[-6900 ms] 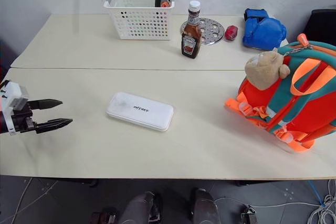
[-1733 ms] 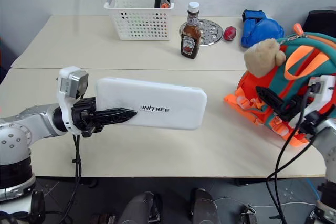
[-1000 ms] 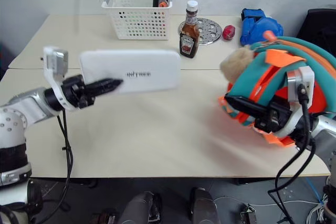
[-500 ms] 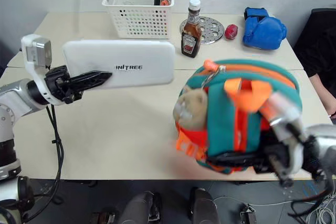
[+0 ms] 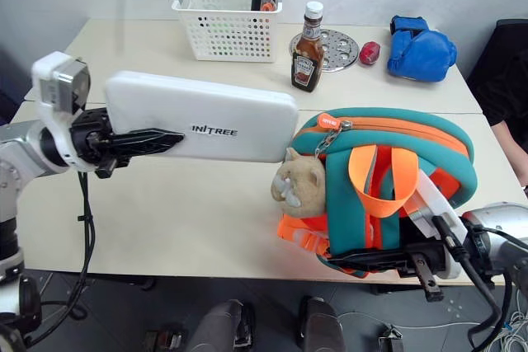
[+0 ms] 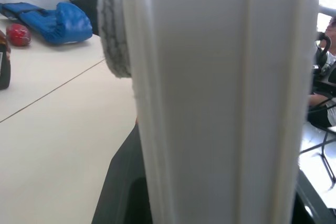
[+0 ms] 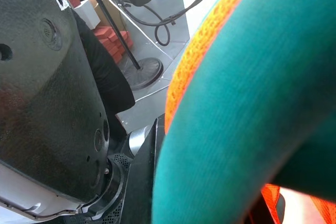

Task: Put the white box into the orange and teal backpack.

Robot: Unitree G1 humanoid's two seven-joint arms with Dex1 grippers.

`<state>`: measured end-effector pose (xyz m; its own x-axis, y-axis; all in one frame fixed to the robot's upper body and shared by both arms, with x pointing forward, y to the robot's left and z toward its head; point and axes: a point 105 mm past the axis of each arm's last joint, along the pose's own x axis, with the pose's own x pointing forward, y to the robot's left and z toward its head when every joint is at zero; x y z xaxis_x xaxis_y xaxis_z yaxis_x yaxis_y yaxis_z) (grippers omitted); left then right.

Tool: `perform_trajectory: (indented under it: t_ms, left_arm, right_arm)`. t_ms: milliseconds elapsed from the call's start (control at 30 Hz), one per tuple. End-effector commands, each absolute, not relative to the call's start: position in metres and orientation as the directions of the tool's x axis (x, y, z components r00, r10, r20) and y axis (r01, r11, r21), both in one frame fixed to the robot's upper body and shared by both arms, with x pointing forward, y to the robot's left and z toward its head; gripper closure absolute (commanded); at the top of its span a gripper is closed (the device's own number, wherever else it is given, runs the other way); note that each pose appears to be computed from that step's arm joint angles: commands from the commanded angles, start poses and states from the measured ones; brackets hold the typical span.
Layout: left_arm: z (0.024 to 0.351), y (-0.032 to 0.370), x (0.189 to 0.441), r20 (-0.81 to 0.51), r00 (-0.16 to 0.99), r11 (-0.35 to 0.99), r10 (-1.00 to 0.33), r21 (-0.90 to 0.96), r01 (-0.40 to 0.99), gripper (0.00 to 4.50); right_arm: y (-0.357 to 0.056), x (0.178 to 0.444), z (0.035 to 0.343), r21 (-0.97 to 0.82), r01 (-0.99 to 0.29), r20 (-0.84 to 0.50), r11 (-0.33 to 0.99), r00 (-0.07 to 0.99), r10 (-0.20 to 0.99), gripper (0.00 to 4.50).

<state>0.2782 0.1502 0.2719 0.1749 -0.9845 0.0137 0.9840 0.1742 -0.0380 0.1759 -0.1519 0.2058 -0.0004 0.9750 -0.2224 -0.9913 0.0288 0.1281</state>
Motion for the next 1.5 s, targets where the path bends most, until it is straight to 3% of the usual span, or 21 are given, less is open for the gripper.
perform_trajectory:
  t_ms: [33, 267, 500, 800, 1133, 1500]
  left_arm:
    - [0.278, 0.138, 0.286, -0.006, 0.126, 0.125, -0.992, 0.065, 0.990, 3.15]
    - [0.287, 0.127, 0.298, -0.010, 0.053, 0.052, -0.999, 0.109, 0.993, 3.15]
    - [0.275, 0.108, 0.287, -0.056, -0.072, -0.077, -0.996, 0.095, 0.992, 3.15]
    - [0.268, 0.087, 0.280, -0.095, -0.141, -0.154, -0.985, 0.144, 0.978, 3.15]
    - [0.299, 0.125, 0.298, -0.131, -0.002, -0.037, -0.991, 0.265, 0.964, 3.15]
    - [0.313, 0.119, 0.295, -0.004, -0.010, -0.010, -1.000, 0.255, 0.967, 3.15]
  right_arm:
    - [-0.152, 0.173, 0.212, 0.139, -0.990, -0.194, 0.002, -0.026, 0.981, 4.47]
    - [-0.156, 0.163, 0.219, 0.178, -0.983, -0.193, -0.035, -0.070, 0.979, 4.47]
    - [-0.156, 0.168, 0.221, 0.155, -0.988, -0.193, -0.020, -0.050, 0.980, 4.47]
    - [-0.155, 0.168, 0.224, 0.155, -0.987, -0.205, -0.049, -0.081, 0.975, 4.47]
    - [-0.156, 0.172, 0.221, 0.158, -0.987, -0.209, -0.033, -0.066, 0.976, 4.47]
    - [-0.155, 0.176, 0.219, 0.154, -0.988, -0.200, -0.019, -0.051, 0.978, 4.47]
